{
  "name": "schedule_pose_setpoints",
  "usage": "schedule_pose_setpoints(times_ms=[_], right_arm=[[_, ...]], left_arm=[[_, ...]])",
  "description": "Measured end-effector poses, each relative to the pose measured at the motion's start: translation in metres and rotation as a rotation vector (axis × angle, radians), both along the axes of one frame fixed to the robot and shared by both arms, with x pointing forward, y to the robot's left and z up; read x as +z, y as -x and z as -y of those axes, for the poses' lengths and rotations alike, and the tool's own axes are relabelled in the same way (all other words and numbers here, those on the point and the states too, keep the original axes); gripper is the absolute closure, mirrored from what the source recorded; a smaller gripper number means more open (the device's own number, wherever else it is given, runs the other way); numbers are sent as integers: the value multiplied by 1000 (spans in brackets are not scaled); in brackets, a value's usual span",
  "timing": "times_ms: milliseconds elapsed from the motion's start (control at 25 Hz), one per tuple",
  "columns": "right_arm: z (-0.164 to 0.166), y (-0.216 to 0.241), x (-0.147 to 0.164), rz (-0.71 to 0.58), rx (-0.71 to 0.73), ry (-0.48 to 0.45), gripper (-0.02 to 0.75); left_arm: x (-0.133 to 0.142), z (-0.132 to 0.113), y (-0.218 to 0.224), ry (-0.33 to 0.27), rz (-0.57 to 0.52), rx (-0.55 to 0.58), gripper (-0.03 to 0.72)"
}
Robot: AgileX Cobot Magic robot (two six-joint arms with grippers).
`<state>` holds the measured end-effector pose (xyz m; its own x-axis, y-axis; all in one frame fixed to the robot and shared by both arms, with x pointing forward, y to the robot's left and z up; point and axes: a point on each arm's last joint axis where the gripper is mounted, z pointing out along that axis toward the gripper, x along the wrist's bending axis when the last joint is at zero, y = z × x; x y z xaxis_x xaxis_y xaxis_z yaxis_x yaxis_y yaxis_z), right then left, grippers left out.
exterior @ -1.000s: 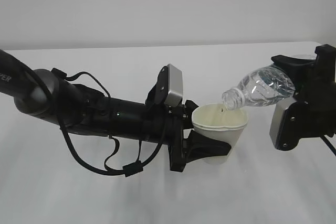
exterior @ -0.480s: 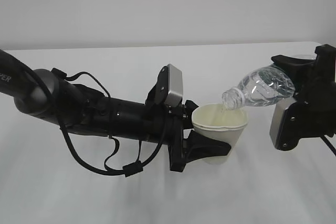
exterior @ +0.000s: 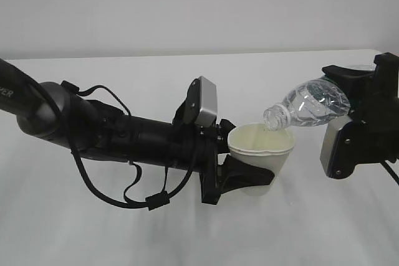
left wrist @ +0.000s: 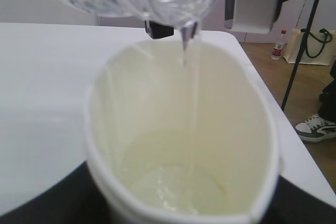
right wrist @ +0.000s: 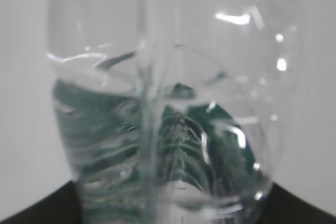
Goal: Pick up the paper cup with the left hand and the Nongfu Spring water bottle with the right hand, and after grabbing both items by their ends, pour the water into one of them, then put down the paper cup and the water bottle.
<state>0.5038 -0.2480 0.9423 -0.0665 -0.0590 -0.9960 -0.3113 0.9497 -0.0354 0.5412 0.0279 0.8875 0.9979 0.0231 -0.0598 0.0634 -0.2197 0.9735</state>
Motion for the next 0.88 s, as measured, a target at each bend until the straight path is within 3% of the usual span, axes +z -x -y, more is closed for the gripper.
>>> schedule_pose_setpoints(times_ms=[880], right_arm=[[0,0,0,1,0,3,383]], left_arm=[[0,0,0,0,0,0,262]])
